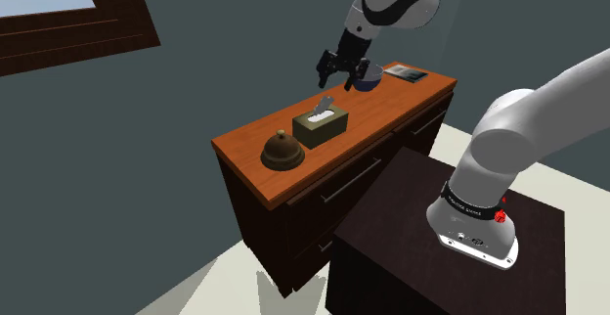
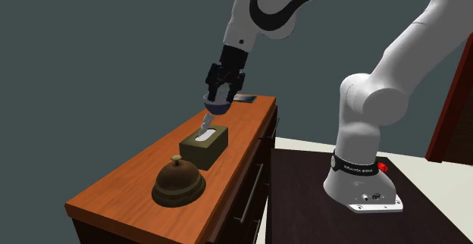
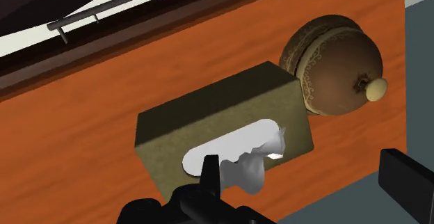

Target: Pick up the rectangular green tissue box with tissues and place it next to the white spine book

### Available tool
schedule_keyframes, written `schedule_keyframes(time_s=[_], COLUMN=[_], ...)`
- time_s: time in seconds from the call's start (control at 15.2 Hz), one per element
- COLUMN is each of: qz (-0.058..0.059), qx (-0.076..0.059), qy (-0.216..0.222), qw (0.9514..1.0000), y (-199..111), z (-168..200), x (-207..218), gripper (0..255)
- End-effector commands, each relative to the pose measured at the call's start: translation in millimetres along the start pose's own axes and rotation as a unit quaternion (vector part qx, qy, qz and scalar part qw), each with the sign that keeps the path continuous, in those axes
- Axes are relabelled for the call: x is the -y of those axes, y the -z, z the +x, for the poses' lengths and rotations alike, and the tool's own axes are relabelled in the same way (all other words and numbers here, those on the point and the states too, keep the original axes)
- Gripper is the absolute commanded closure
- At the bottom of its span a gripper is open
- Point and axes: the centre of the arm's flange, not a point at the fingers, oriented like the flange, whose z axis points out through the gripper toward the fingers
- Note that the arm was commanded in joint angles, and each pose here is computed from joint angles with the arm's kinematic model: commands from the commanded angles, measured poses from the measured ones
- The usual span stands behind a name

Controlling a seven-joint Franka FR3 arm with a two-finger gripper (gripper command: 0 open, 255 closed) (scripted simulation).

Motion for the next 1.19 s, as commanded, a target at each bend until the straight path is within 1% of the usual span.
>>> schedule_keyframes(time_s=[0.0,0.07,0.2,0.73,1.12], qz=[0.015,0.022,0.035,0.035,0.035], qx=[-0.014,-0.02,-0.031,-0.031,-0.031], qy=[-0.053,-0.079,-0.126,-0.126,-0.126], qw=[0.9984,0.9965,0.991,0.991,0.991], y=[-25.9,-38.4,-62.0,-101.8,-101.8], z=[3.2,5.7,10.6,13.4,13.4], x=[-3.9,-5.9,-9.6,-7.1,-7.1], gripper=[0,0,0,0,0])
